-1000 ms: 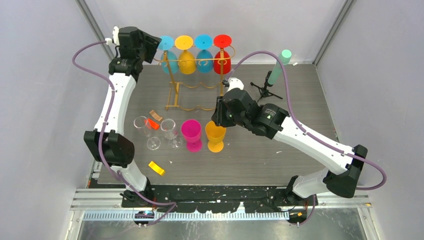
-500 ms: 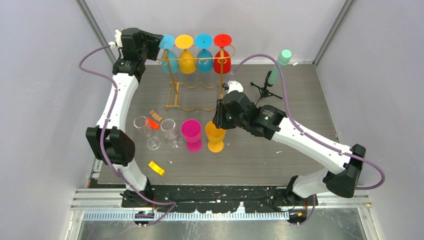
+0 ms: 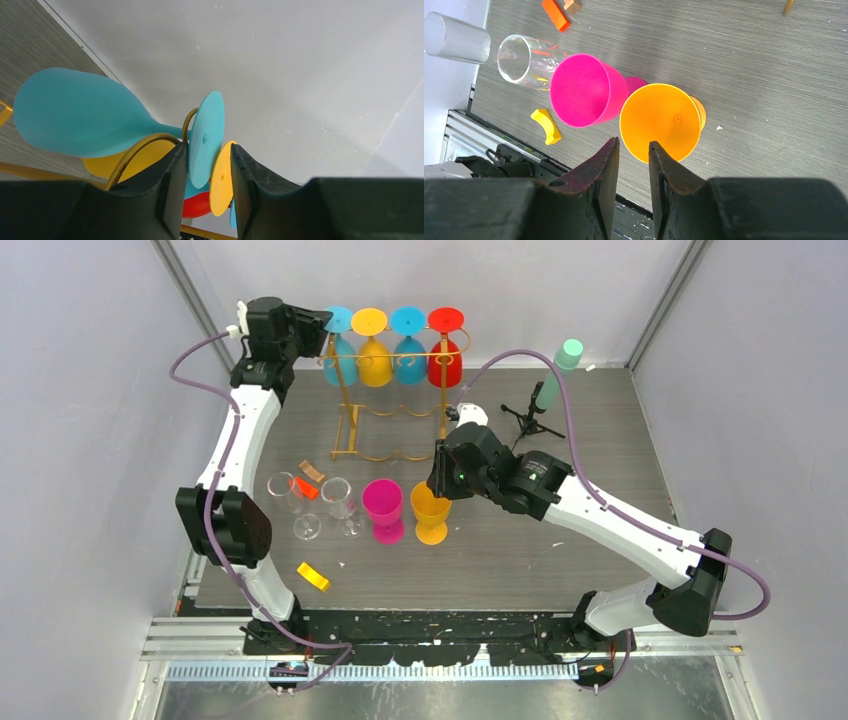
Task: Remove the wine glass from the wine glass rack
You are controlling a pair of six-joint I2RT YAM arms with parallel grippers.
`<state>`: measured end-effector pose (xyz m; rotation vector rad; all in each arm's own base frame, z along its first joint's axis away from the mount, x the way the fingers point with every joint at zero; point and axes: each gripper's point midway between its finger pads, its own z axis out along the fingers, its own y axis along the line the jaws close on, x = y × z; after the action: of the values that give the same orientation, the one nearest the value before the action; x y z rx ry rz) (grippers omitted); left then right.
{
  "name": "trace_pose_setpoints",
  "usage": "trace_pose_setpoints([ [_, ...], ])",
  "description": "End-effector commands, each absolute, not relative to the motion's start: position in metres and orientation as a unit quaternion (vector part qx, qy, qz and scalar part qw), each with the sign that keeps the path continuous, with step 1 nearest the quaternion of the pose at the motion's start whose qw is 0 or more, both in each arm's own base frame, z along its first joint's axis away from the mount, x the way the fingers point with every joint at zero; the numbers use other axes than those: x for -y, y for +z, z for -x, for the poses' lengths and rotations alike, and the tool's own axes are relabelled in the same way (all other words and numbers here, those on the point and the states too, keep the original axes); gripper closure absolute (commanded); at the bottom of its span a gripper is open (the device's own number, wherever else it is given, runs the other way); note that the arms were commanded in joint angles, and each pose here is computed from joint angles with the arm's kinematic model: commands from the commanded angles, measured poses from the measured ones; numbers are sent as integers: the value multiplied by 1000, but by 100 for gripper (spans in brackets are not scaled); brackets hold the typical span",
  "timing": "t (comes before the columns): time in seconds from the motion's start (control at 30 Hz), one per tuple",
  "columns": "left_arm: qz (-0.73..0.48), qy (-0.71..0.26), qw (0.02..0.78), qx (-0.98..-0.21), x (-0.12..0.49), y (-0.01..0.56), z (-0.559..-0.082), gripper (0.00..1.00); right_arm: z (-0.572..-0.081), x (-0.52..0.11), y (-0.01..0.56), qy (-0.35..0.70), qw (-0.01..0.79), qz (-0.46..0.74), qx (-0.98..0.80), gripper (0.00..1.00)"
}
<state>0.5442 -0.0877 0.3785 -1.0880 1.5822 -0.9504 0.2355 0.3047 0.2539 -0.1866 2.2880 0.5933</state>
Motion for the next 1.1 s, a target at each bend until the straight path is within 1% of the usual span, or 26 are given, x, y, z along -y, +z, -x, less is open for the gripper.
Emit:
trace_pose_setpoints([
  [0.0, 437, -400, 469, -654, 93, 371, -547, 62, -239, -304, 276, 257, 401, 56, -877, 66],
  [0.4, 443, -391, 473, -654, 88, 364, -547, 77, -240, -303, 274, 256, 401, 52, -878, 66],
  [0.5, 442, -392, 475, -653, 87, 362, -547, 84, -240, -303, 275, 256, 401, 50, -878, 66],
  [0.63, 439, -393, 481, -649, 84, 363, -546, 99, -240, -303, 275, 256, 401, 50, -878, 66],
  [0.67, 439, -394, 483, -648, 83, 364, -545, 100, -240, -303, 274, 255, 402, 50, -878, 66],
  [1.07, 418, -413, 528, -613, 72, 401, -541, 100, -241, -304, 273, 254, 401, 51, -879, 66],
])
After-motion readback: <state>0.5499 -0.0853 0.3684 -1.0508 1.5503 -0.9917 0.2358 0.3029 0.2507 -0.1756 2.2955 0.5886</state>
